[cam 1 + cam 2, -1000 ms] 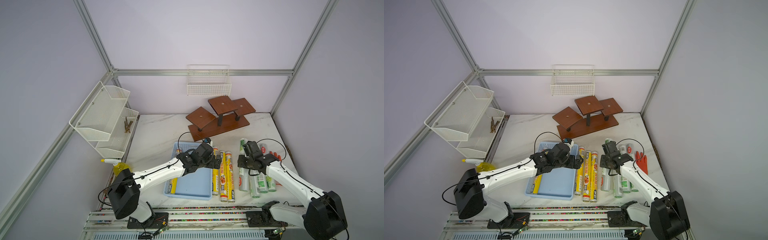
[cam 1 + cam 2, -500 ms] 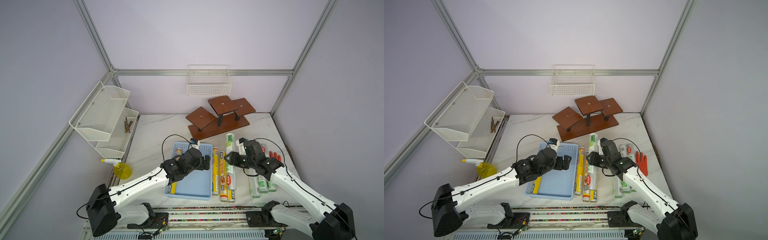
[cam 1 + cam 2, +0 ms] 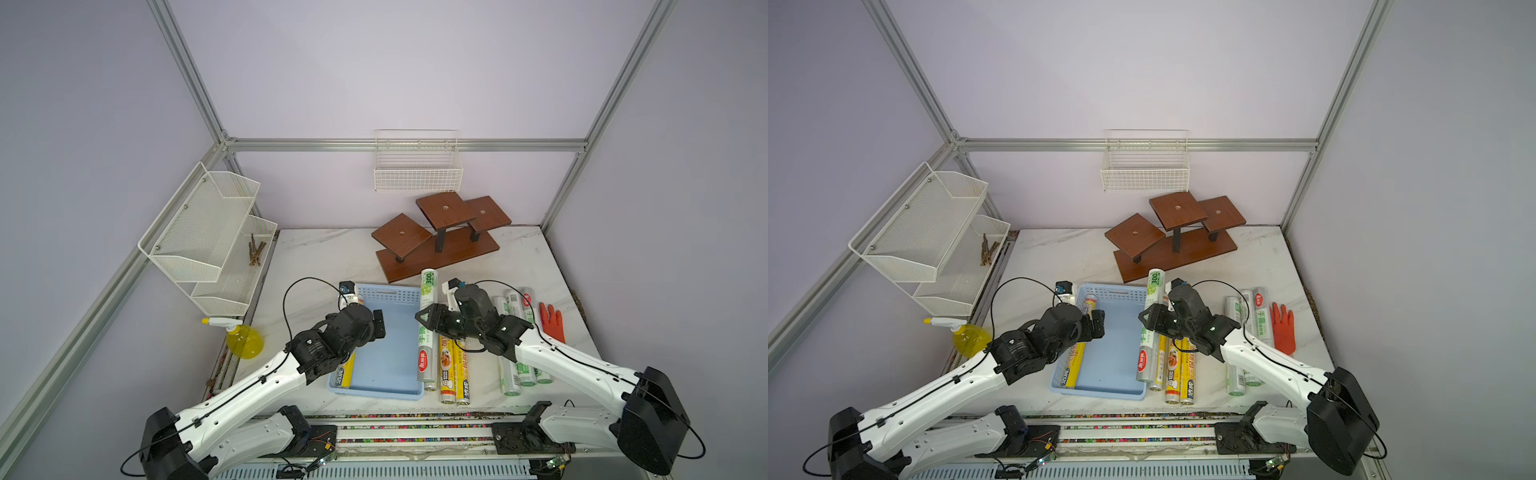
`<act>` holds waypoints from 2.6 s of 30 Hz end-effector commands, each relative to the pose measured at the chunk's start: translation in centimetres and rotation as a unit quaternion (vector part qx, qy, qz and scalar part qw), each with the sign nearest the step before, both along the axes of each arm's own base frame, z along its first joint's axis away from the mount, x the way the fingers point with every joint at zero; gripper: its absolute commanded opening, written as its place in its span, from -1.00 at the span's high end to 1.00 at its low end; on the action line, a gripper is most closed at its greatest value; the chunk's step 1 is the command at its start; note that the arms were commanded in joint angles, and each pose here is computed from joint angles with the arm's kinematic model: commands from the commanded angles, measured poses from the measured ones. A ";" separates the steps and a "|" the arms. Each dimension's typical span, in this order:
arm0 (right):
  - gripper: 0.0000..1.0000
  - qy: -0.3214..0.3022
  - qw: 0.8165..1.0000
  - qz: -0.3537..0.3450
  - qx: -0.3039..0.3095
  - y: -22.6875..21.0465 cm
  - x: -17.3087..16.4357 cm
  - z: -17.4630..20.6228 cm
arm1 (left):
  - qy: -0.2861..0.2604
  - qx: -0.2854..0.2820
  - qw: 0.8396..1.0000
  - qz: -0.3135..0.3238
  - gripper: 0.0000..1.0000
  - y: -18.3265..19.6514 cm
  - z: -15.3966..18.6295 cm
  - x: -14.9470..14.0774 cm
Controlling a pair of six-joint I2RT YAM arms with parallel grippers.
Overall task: Put the plastic wrap into the basket
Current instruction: Pick up the plastic wrap from the center of the board, then move the basket to the center of the board, then place the plastic wrap in the basket.
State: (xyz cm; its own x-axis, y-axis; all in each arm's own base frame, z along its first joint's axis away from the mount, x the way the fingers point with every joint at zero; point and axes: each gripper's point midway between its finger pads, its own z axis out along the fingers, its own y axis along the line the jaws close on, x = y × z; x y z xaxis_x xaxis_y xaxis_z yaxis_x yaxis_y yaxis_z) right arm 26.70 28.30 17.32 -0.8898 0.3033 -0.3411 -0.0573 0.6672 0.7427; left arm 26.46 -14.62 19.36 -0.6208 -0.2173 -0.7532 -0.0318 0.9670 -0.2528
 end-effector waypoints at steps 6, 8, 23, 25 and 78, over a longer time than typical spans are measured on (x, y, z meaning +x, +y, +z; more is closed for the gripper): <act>0.30 -0.036 0.999 0.007 0.030 6.4 2.1 1.8 | 0.068 -0.154 0.984 0.063 -0.99 3.2 -5.3 -1.9; 0.30 -0.022 0.999 0.016 0.023 7.4 2.0 0.5 | 0.077 -0.186 0.978 0.060 -1.00 2.7 -6.1 -2.5; 0.29 0.016 0.997 0.076 -0.019 10.2 1.1 -5.0 | 0.151 -0.251 0.956 -0.010 -1.00 -1.6 -8.9 -4.3; 0.29 0.023 0.996 0.086 -0.027 10.3 0.8 -5.5 | 0.151 -0.247 0.957 -0.014 -1.00 -2.0 -8.8 -4.4; -0.29 0.058 0.996 0.069 0.007 11.9 1.0 -8.6 | 0.043 -0.163 0.984 -0.053 -1.00 -1.8 -0.8 -3.1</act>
State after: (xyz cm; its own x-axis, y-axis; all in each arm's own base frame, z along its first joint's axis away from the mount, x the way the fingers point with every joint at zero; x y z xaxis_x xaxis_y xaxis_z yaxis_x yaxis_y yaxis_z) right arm 27.36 40.28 6.01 -0.9699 0.1778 -0.1665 -0.0051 0.6686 0.7436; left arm 22.70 -15.24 15.77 -0.7384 -0.3815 -0.5561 -0.0531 0.8549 -0.5160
